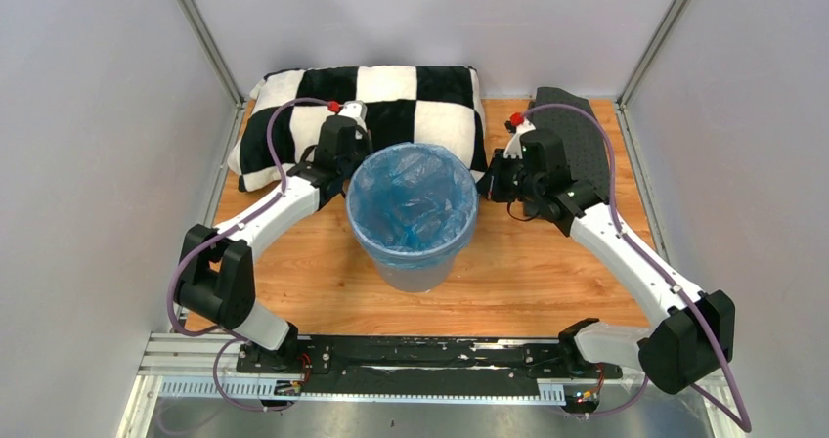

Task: Put the trash bags into the trash bin

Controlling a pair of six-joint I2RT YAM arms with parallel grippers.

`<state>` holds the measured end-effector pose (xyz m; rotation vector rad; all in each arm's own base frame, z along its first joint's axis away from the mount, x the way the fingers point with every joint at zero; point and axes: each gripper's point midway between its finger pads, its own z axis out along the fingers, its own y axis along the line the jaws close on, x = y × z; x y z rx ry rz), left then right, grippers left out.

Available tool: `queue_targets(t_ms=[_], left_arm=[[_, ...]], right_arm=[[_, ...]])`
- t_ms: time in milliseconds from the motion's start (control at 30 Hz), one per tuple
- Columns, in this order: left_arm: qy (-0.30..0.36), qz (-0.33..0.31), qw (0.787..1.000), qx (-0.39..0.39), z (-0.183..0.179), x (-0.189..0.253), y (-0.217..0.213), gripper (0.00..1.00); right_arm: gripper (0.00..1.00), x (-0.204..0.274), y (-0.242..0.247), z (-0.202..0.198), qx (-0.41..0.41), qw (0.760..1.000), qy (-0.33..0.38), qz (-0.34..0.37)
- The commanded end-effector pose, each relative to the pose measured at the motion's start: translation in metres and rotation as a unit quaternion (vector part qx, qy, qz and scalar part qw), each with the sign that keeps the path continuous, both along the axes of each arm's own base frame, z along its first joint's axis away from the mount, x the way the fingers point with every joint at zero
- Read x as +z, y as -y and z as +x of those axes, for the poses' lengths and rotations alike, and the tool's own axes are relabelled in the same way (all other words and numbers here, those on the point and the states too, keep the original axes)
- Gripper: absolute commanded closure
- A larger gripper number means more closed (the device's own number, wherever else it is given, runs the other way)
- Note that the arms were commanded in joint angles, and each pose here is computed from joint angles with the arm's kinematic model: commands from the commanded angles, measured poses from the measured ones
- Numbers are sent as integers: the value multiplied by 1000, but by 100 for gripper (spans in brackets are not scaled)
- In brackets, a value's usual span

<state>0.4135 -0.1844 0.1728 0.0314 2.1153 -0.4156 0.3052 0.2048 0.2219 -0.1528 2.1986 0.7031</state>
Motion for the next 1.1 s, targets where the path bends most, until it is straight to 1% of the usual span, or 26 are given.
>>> queue_targets(t_ms=[0,367,767,1067], left_arm=[[9,-21,999,28,-3,7,-7,100],[-8,-44,997,57,-30,-10,-20,100],[-30,-73,993,84,-78,-41,-37,100],[-35,-64,993,90,-93,-61,-33,100]], right_arm=[[100,-10,0,1,-5,1000,-8,5],[100,-36,-7,16,1,1000,-15,-27],[100,-48,-4,31,2,998,-9,-65],[100,-53,1,32,-2,997,-9,-82]])
